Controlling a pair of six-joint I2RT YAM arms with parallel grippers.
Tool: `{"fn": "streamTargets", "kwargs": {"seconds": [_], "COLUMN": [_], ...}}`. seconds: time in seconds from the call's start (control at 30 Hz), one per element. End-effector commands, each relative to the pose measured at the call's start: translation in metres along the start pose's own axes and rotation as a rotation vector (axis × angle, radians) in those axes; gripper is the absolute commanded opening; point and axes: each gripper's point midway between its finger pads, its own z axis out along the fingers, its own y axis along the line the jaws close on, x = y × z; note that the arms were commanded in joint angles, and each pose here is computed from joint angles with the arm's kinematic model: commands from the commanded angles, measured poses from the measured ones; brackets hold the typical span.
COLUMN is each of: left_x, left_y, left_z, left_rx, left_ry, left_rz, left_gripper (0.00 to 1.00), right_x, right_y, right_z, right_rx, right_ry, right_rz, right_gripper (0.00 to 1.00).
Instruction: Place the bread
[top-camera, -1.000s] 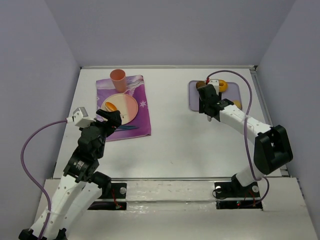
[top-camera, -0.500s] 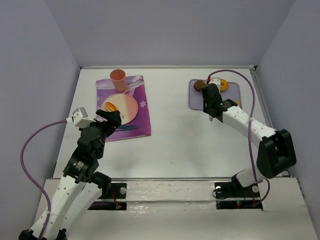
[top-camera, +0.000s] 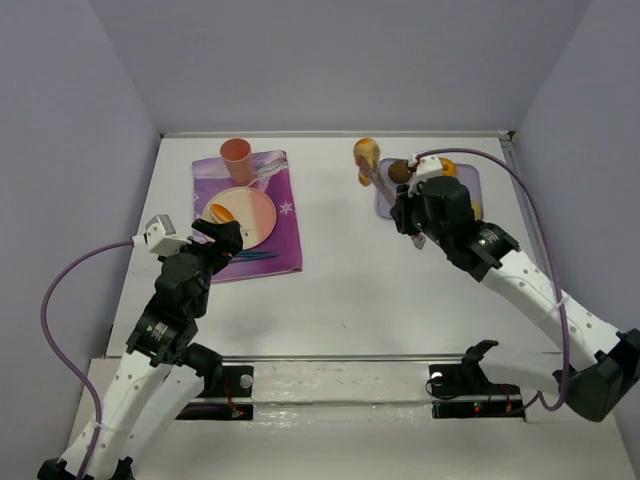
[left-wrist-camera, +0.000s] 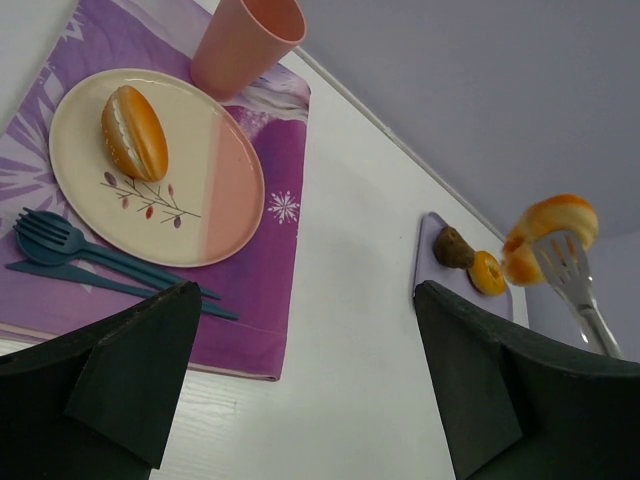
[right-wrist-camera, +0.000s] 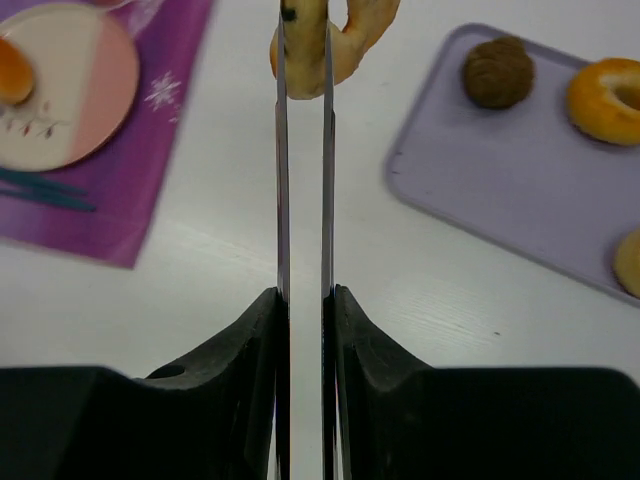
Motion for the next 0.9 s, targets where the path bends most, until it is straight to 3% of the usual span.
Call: {"fn": "streamTargets", "kwargs": {"seconds": [0.0,0.07,0.1,0.37,0.67,0.77,0.87], "left_x": [-0.008,-0.008,-0.008,-0.006,-0.008,-0.008,-0.008], "left_y": [-0.003,-0.005,-0.005,-0.004,-0.003,-0.003,-0.002], "left_z": [-0.001,-0.002,-0.002,-0.005,-0.008,-0.008,-0.008], "left_rx": [0.016,0.026,0.028,0.035,0.041,0.040,0.037], "left_ry": [-0.034,-0.036,-0.034,-0.024,-0.035,-0.034,-0.036], "left_rz": [-0.019,-0.028,-0.028,-0.033,-0.040,-0.039,-0.040], "left_gripper": [0.99,0.99,0.99,0.99,0.99,0.99,0.99], "right_x": [-0.008,-0.014,0.003,0.008,0.035,0.045,0.050], "right_y": [0.102,0.131,0.150,0.217,0.234,0.237,0.245], "right_z": [0.009,0.016,0.030,0.087,0.133,0.144,0.144], "right_rx": [-0.318,-0.389,-0.410,-0.405,-0.333,-0.305,-0.327], "right_ry": [-0.012,-0.012,0.036,0.068,0.140,0.173,0.179], "right_rz": [-0.198,-0.218,-0.263,-0.343,-0.382,-0.403,-0.416], "right_gripper": [0.11,0.12,0.12,0.20,0.29,0.35,0.46]}}
